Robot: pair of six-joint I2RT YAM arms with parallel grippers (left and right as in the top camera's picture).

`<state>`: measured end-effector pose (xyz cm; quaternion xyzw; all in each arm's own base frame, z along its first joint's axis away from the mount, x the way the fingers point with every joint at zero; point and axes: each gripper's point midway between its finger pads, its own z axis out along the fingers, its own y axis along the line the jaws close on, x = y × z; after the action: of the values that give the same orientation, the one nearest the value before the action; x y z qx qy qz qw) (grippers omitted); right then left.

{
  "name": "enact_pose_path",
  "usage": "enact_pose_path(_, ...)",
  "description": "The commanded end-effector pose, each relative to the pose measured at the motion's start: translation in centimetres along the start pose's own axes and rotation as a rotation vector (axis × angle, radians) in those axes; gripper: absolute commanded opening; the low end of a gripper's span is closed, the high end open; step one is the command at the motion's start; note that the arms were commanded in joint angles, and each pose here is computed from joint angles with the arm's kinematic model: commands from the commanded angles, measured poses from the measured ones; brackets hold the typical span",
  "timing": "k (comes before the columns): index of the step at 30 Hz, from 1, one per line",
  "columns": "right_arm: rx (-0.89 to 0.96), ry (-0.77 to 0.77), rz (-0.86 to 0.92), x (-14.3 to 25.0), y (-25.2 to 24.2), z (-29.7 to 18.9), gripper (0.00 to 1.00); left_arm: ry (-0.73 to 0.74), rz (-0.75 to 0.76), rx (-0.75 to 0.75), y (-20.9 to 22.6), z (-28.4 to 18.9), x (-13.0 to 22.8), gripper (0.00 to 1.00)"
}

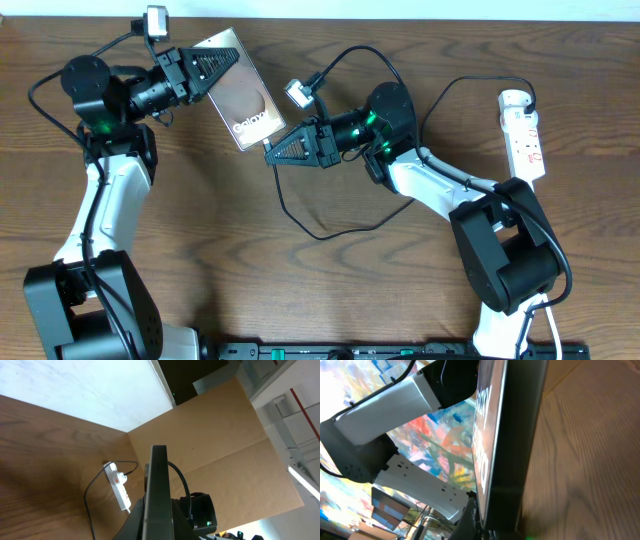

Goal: Plug charger to phone and switch on socket

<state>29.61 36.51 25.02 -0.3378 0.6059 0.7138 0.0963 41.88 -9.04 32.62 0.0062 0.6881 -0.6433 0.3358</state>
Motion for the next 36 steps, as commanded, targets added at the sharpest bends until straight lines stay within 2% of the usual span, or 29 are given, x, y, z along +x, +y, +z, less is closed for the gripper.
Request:
enact_pose_path(1,0.018,-0.047,-0.029,-1.1,0.1,0.0,0.01,0.072,0.053,0.037,-1.8,0.2,1.0,0.07)
enact_pose_path(36,0.025,-0.055,-0.045,-1.3,-0.1,-0.4,0.01,0.159,0.068,0.065,-2.2,0.0,2.5,0.07)
